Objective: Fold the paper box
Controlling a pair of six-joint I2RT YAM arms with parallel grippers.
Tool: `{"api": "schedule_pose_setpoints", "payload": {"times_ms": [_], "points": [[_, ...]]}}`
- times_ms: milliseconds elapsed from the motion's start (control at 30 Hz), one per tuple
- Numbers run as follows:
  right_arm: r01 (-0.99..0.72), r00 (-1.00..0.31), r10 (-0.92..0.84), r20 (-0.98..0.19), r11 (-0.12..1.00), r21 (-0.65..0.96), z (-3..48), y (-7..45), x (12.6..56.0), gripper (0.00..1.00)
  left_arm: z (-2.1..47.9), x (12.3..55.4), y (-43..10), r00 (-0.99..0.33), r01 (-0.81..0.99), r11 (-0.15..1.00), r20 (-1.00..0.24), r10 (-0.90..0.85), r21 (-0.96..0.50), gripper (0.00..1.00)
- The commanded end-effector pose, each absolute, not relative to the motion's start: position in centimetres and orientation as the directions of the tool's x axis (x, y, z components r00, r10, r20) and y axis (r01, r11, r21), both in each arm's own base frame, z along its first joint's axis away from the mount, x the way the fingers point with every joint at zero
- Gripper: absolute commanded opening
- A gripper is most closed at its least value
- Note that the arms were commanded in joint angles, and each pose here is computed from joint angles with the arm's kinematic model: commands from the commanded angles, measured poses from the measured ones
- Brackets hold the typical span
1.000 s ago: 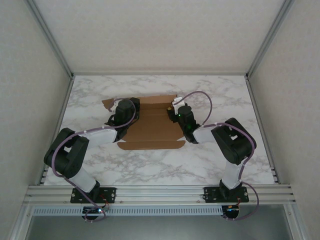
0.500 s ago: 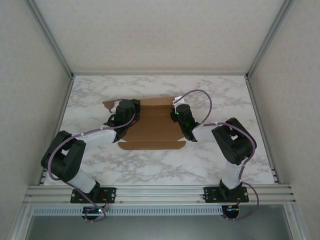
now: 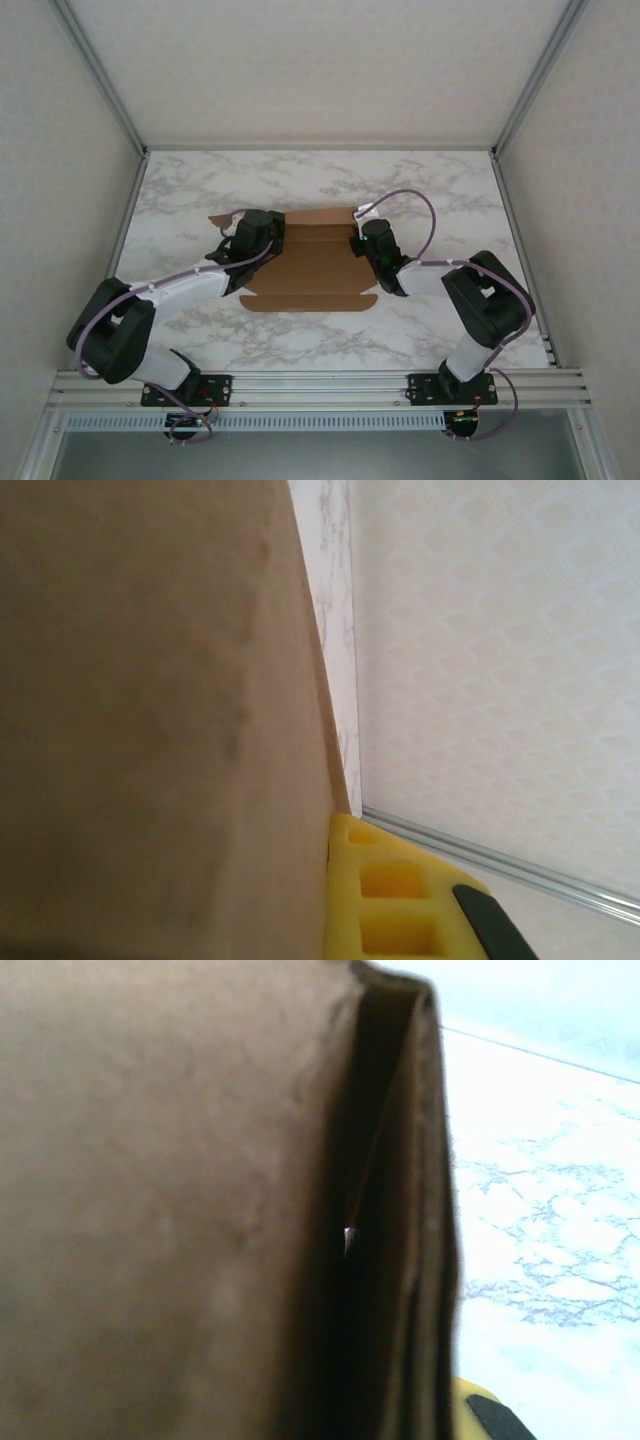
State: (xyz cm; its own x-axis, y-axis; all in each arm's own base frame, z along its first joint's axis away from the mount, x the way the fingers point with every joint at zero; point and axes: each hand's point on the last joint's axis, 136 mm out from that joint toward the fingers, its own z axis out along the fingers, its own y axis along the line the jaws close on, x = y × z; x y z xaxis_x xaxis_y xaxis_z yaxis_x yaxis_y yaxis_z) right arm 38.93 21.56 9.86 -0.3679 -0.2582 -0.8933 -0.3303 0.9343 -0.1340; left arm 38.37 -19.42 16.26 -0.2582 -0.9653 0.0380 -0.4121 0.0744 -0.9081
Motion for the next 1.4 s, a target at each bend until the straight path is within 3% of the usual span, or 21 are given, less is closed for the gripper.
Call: {"api": "schedule_pose_setpoints", "payload": {"times_ms": [0, 400, 600, 700, 833, 967, 1367], "points": [[-0.431, -0.353, -0.277, -0.894, 0.896, -0.107, 10.6, 22.8, 37.2, 0.09, 10.6, 33.6, -19.1, -0.330, -0.584, 0.202, 0.002, -0.944, -0.786, 0.00], [-0.499, -0.423, -0.322, -0.847, 0.863, -0.079, 9.9, 23.1, 35.4, 0.15, 9.9, 32.6, -17.7, -0.284, -0.554, 0.222, -0.068, -0.956, -0.802, 0.00], [-0.475, -0.412, -0.281, -0.866, 0.878, -0.059, 10.1, 23.3, 36.1, 0.28, 7.9, 33.2, -17.1, -0.263, -0.576, 0.237, -0.096, -0.960, -0.782, 0.00], [-0.447, -0.379, -0.226, -0.897, 0.894, -0.036, 11.0, 23.0, 36.3, 0.43, 6.7, 33.1, -16.9, -0.256, -0.599, 0.229, -0.087, -0.963, -0.767, 0.00], [-0.377, -0.341, -0.136, -0.930, 0.926, 0.002, 11.8, 21.9, 36.3, 0.55, 6.3, 33.0, -16.8, -0.254, -0.607, 0.232, -0.091, -0.963, -0.760, 0.00], [-0.337, -0.326, -0.103, -0.940, 0.941, 0.013, 11.2, 21.4, 35.8, 0.54, 6.4, 33.0, -16.7, -0.250, -0.605, 0.232, -0.095, -0.964, -0.762, 0.00], [-0.312, -0.313, -0.193, -0.930, 0.946, -0.091, 7.8, 22.8, 36.8, 0.38, 6.1, 33.0, -16.5, -0.250, -0.610, 0.233, -0.095, -0.964, -0.757, 0.00]]}}
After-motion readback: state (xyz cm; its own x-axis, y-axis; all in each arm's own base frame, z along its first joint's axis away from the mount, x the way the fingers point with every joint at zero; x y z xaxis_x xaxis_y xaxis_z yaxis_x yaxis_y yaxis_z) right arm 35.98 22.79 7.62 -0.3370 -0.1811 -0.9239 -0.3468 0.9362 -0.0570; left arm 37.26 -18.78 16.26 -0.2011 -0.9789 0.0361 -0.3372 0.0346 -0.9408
